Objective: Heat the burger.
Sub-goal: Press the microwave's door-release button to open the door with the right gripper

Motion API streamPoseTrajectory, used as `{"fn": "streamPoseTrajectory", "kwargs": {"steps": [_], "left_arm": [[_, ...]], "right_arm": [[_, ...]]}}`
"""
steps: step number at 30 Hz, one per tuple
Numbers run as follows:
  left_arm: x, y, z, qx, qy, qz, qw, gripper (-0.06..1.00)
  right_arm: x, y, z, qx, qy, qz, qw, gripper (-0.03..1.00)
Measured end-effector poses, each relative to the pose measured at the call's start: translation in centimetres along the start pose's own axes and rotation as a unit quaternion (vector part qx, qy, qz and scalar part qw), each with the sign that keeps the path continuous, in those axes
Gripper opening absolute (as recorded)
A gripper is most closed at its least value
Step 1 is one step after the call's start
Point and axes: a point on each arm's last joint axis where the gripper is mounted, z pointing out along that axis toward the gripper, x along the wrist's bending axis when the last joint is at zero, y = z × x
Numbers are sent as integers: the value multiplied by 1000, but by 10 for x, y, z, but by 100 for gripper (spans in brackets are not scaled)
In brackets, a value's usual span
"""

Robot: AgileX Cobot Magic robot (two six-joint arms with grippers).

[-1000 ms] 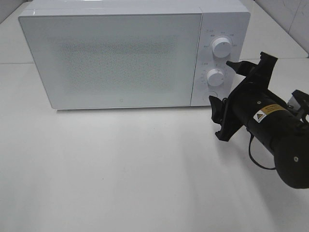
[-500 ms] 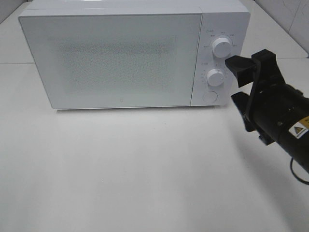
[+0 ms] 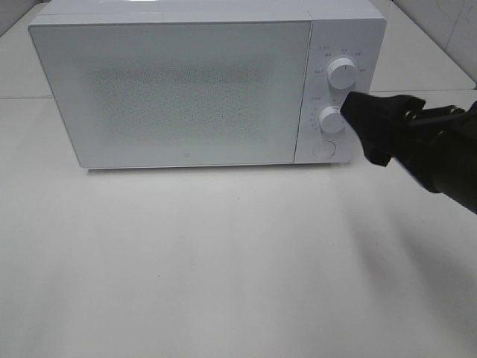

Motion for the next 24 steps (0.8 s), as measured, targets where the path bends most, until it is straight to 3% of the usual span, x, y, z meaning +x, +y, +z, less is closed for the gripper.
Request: {"fn": "streamPoseTrajectory", "kwargs": {"steps": [2,8,10,11,12,13,15,16,18,20,21,22,23,24], "left_arm": [[0,0,0,0,0,0,1000,99],[0,0,0,0,0,0,1000,99],[0,0,0,0,0,0,1000,99],[0,0,0,0,0,0,1000,99],[0,0,0,0,0,0,1000,99],[0,0,0,0,0,0,1000,99],[0,0,0,0,0,0,1000,99],[0,0,0,0,0,0,1000,99],[0,0,0,0,0,0,1000,99],[0,0,0,0,0,0,1000,99],[0,0,0,0,0,0,1000,99],[0,0,0,0,0,0,1000,99],[0,0,0,0,0,0,1000,99],[0,0,0,0,0,0,1000,99]], "right_arm": [[9,2,0,67,13,-58,996,76],[28,12,5,146,47,-133,979,76],[39,20,7,186,74,-179,963,76],[39,20,7,186,74,-179,963,76],[45,22,6,219,91,-210,949,76],[45,22,6,219,91,-210,949,76],[46,27,4,268,95,-239,929,76],[46,27,4,268,95,-239,929,76],[36,34,3,317,63,-231,918,76],[30,36,3,329,47,-224,916,76],[18,43,2,355,8,-208,911,76],[18,43,2,355,8,-208,911,76],[4,51,0,370,-37,-192,908,76],[-1,55,0,374,-55,-190,906,76]]}}
